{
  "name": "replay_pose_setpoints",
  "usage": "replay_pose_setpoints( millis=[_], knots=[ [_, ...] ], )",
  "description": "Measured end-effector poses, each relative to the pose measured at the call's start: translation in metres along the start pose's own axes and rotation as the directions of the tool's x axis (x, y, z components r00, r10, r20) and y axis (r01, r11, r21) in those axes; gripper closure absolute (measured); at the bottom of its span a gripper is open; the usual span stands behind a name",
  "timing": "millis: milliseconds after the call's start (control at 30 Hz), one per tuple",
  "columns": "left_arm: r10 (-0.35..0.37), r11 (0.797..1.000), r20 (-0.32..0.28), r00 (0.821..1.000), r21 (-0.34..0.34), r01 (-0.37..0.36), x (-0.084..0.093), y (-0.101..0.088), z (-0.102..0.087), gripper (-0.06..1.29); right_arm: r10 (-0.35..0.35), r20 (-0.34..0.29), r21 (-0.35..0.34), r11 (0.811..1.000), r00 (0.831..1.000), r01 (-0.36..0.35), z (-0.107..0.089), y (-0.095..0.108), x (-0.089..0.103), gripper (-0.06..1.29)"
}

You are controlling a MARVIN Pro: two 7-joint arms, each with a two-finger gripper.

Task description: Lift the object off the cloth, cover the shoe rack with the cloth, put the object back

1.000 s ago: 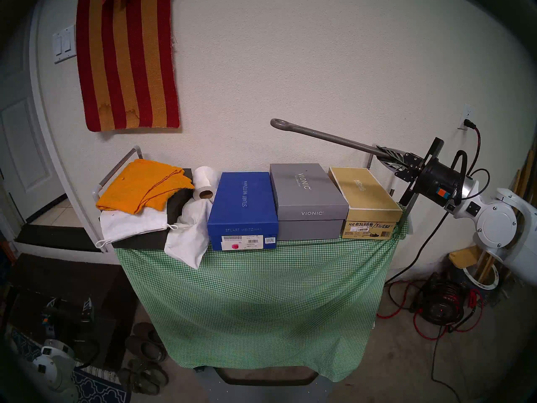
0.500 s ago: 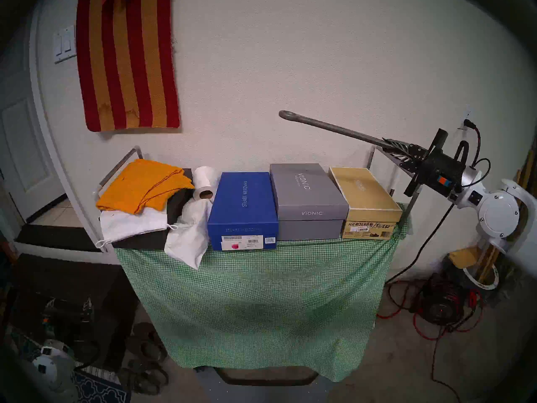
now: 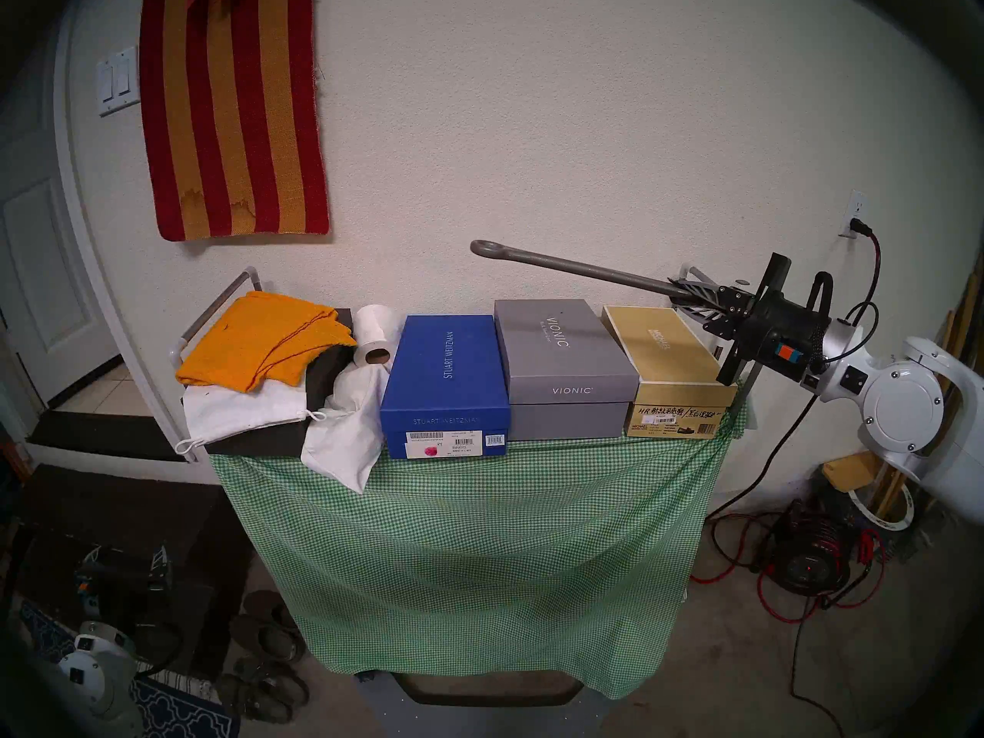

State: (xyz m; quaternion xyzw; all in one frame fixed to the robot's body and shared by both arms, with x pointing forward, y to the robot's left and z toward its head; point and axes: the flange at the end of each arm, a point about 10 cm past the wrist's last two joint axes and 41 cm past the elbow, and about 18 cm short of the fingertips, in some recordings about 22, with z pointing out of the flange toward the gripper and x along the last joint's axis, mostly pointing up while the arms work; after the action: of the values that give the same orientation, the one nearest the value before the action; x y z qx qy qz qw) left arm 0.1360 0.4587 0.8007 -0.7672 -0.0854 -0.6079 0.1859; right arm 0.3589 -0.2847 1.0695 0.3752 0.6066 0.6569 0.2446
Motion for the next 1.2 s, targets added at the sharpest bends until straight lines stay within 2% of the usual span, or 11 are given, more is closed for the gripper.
replay_pose_setpoints(
  millis=[367,1200],
  knots=[
    [0.005,1.0,0.001,1.0,-0.002,-0.005,0.001,0.0,-0.001,-0.03,0.002,0.005,0.028,1.0,1.0,-0.002,0.003,-0.004,0.011,1.2],
    [0.016,1.0,0.006,1.0,-0.005,-0.016,0.003,0.0,-0.002,-0.03,0.001,0.042,0.041,0.999,0.999,-0.003,0.005,-0.005,0.015,1.2]
  ],
)
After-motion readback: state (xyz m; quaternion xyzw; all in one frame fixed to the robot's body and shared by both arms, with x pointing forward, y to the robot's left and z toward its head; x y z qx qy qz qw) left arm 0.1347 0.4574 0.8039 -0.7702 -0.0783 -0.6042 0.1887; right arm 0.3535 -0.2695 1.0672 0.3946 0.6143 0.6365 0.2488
